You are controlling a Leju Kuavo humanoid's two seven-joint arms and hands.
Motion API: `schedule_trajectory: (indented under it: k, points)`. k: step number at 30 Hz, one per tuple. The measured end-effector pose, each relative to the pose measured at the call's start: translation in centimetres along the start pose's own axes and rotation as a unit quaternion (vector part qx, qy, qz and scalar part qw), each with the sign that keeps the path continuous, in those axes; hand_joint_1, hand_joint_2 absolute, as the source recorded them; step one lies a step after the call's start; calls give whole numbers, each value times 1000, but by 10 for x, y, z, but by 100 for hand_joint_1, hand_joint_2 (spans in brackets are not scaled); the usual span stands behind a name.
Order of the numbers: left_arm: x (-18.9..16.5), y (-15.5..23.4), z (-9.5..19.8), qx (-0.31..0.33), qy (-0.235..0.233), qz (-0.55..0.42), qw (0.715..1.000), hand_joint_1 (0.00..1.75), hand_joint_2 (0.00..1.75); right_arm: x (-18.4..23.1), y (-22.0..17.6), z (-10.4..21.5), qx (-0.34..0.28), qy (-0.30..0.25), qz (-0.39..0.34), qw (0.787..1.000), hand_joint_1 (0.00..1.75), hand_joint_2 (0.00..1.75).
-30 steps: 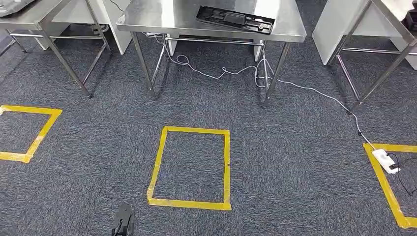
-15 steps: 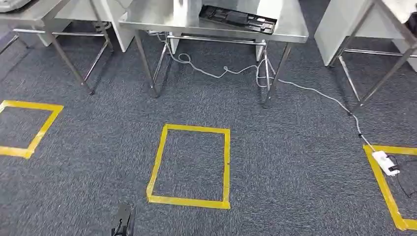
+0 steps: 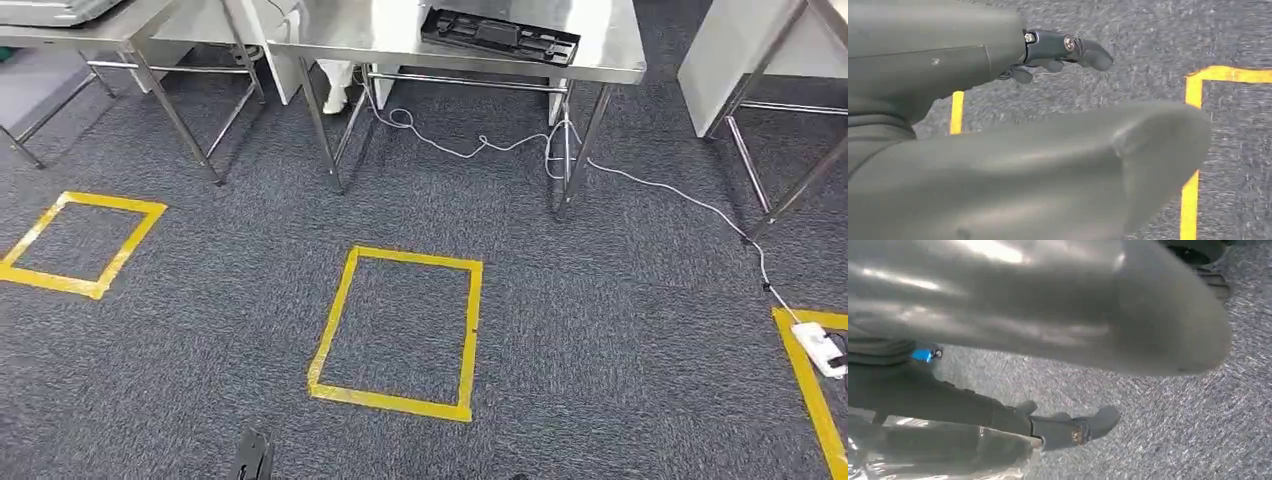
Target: Take the parts from the cabinet and place them on the table.
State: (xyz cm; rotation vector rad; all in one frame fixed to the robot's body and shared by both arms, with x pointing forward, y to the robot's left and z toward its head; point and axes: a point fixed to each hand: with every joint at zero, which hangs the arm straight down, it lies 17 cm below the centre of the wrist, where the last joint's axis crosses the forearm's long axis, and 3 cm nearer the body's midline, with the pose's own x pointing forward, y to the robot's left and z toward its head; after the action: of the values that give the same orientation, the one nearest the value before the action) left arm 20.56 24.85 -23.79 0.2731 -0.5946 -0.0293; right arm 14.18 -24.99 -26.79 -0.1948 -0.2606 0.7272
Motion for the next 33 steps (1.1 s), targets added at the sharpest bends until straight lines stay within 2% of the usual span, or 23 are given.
schedule_trajectory:
  k: [10, 13, 22, 33]
  points:
    - [-17, 17, 0, 28, 17, 22, 999, 0, 0, 4, -8, -1, -22, -21, -33, 999, 0, 0]
    - [-32, 22, 4, 37, 31, 28, 998, 0, 0, 3, -9, -1, -24, -20, -35, 999, 0, 0]
    - [-40, 19, 8, 34, 35, 29, 998, 0, 0, -17, -7, -2, -22, -5, -39, 999, 0, 0]
    - [-60, 15, 12, 21, 68, 35, 997, 0, 0, -24, -9, -2, -22, 1, -39, 999, 0, 0]
